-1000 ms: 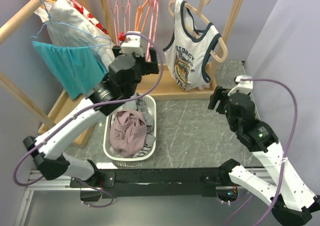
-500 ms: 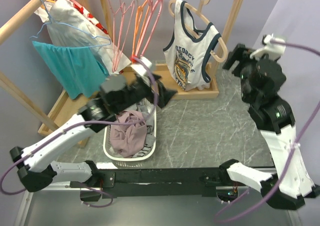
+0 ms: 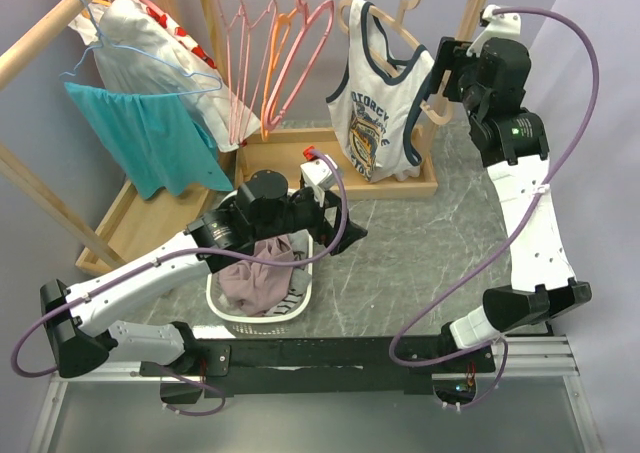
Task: Remove the tank top from the hanger
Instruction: Pick up the hanger from the clothesline.
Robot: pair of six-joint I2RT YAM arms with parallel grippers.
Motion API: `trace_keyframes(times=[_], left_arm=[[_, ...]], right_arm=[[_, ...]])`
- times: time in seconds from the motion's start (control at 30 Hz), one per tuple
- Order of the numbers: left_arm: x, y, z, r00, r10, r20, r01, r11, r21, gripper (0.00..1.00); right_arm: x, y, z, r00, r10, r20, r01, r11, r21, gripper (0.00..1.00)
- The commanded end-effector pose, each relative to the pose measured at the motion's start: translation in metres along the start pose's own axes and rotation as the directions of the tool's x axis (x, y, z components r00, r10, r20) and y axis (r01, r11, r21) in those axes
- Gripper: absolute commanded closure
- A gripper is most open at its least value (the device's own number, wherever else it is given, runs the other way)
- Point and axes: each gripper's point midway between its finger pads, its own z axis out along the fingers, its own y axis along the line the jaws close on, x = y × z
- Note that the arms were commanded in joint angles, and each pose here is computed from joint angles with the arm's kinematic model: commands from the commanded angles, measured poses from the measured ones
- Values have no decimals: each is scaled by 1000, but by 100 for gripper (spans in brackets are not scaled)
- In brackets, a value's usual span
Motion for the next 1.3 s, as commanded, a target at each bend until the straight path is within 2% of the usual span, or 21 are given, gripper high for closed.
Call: trace_keyframes(times=[0.0, 0.3, 0.43, 0.57, 0.67, 0.7, 0.83, 0.93, 0.97, 1.0, 1.07, 1.1, 1.2, 1.27], left_arm=[[-15, -5, -3, 999, 11, 45, -12, 1000, 14, 1], [-10, 2, 7, 1000, 23, 16, -23, 1000, -8, 1], [-9, 3, 9, 1000, 14, 4, -14, 1000, -18, 0], [-15, 4, 5, 1000, 15, 27, -14, 1000, -27, 1], [-14, 6, 2, 1000, 10, 30, -9, 999, -45, 1], [-12, 7, 2, 1000, 10, 26, -8, 999, -49, 1], [-8, 10, 3, 1000, 9, 7, -9, 998, -64, 1], [-10, 12, 2, 1000, 13, 11, -12, 997, -71, 1], [-11, 11, 2, 1000, 15, 12, -14, 998, -69, 1], [-10, 11, 2, 1000, 18, 11, -17, 997, -69, 1], [-10, 13, 2, 1000, 20, 9, -20, 997, -79, 1], [-11, 14, 1, 1000, 22, 12, -21, 996, -85, 1], [-11, 16, -1, 1000, 21, 16, -19, 995, -98, 1], [-11, 16, -2, 1000, 19, 20, -17, 995, -99, 1]], right_arm=[[-8, 15, -11, 999, -7, 35, 13, 983, -181, 13], [15, 26, 0, 1000, -4, -30, -5, 957, -291, 20], [18, 47, 3, 999, -10, -40, -6, 917, -398, 21], [22, 49, 11, 997, -5, -71, -24, 917, -397, 24], [23, 51, 14, 998, -5, -65, -23, 912, -409, 38], [25, 52, 17, 998, -1, -70, -28, 912, -409, 46], [28, 53, 26, 996, 1, -87, -36, 914, -405, 47], [30, 51, 32, 995, 3, -103, -43, 920, -389, 55], [30, 52, 33, 994, 3, -105, -44, 920, -389, 60], [31, 52, 33, 994, 4, -108, -46, 921, -388, 73], [31, 51, 34, 995, 5, -104, -45, 921, -387, 82], [31, 51, 32, 995, 6, -101, -46, 920, -389, 91], [26, 52, 28, 996, 14, -89, -48, 919, -392, 99], [24, 52, 25, 996, 20, -82, -51, 918, -394, 100]])
